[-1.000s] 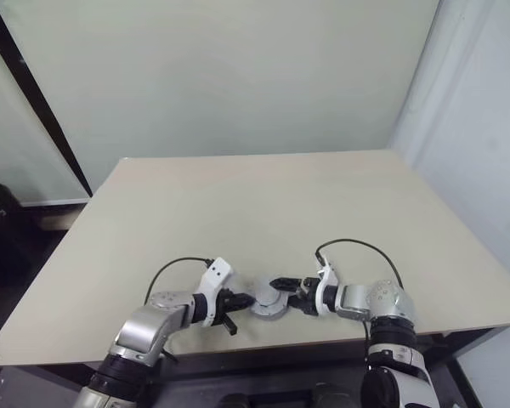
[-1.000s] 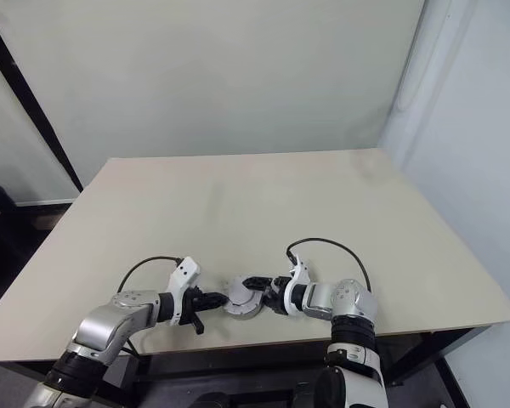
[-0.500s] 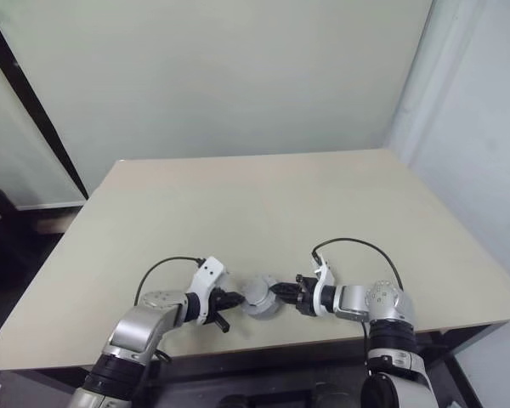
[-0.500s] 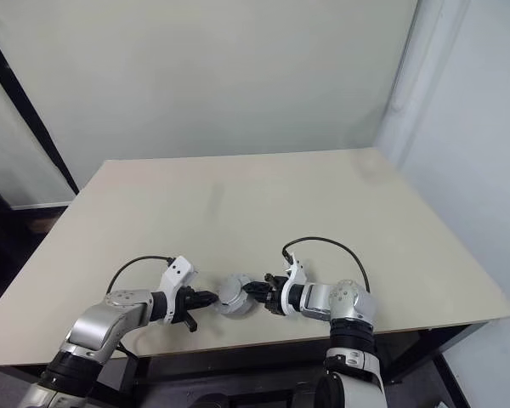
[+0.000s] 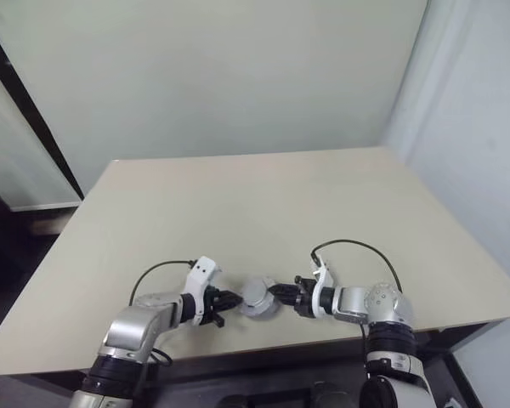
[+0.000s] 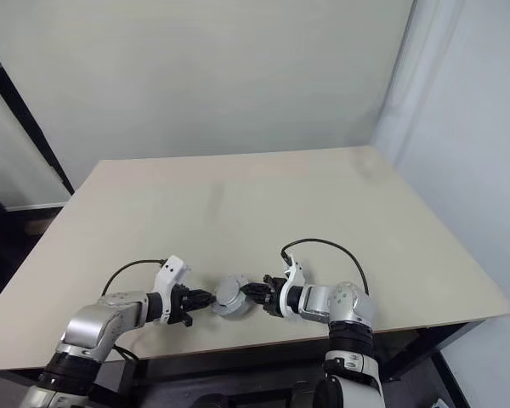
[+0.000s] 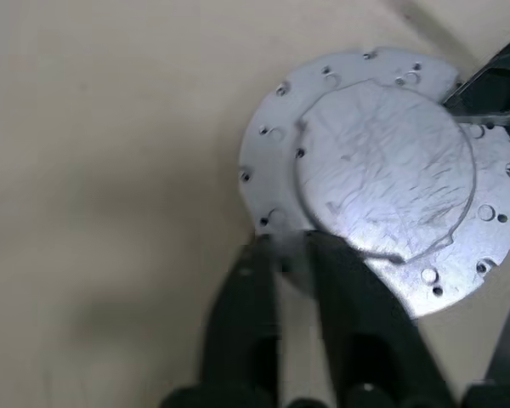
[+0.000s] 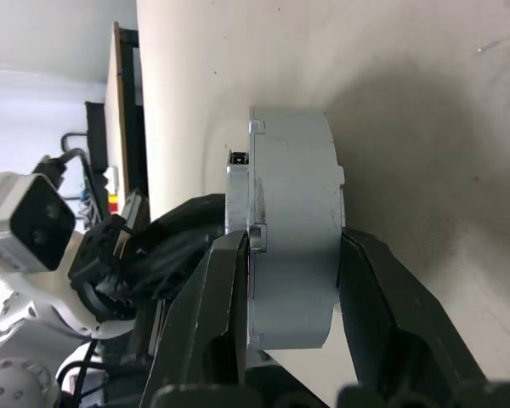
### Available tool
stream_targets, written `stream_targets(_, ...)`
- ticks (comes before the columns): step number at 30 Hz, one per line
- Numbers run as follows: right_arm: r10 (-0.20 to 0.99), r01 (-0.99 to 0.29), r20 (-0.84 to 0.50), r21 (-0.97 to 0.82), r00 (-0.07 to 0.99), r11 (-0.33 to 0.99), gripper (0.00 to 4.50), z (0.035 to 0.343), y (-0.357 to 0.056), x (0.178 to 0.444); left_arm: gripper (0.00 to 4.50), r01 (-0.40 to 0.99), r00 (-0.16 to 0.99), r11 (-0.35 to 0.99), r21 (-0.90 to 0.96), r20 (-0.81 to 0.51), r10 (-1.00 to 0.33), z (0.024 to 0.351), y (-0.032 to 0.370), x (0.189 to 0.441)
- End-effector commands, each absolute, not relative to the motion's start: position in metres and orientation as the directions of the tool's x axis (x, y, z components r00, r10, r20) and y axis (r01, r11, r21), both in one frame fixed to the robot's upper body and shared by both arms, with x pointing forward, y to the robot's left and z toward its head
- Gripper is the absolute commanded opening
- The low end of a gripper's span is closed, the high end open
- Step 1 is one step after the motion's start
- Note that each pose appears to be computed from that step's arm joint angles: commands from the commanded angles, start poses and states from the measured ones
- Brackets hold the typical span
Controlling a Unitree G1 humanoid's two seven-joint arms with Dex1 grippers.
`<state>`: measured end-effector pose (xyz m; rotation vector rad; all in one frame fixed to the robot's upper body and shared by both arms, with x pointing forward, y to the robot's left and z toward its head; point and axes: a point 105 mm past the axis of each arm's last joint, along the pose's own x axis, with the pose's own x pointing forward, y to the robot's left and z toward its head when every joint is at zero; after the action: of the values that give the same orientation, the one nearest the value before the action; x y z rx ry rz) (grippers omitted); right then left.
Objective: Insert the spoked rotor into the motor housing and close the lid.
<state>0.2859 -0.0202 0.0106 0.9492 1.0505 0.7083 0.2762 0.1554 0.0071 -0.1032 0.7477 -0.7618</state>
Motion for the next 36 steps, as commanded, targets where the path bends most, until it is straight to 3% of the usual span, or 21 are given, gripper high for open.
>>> stream_targets(1,0.886,-0.060,-0.355,0.919,0.299,0.389,1.20,0.016,-0.003,0.278,2.27,0.596,0.517,0.685,-0.419,-0.452,-0.727,0.031,0.146,0.282)
stream_targets(7,0.899,-0.039,-0.293,0.946,0.326,0.322,1.20,0.022,-0.002,0.280,4.27,0.460,0.635,0.720,-0.519,-0.375,-0.675,0.038,0.172,0.291)
stream_targets(20,0.913,-0.064,-0.062,0.993,0.403,0.095,1.19,0.058,-0.001,0.289,4.30,0.295,0.693,0.620,-0.727,-0.283,-0.663,0.038,0.186,0.279)
stream_targets(29,0.916,-0.110,0.045,0.994,0.399,-0.001,1.19,0.082,0.007,0.291,4.30,0.261,0.751,0.414,-0.872,-0.086,-0.655,0.059,0.176,0.284)
stream_targets(36,0.922,-0.138,0.078,0.990,0.380,-0.027,1.19,0.094,0.012,0.290,4.30,0.202,0.701,0.298,-0.933,-0.074,-0.710,0.049,0.149,0.274)
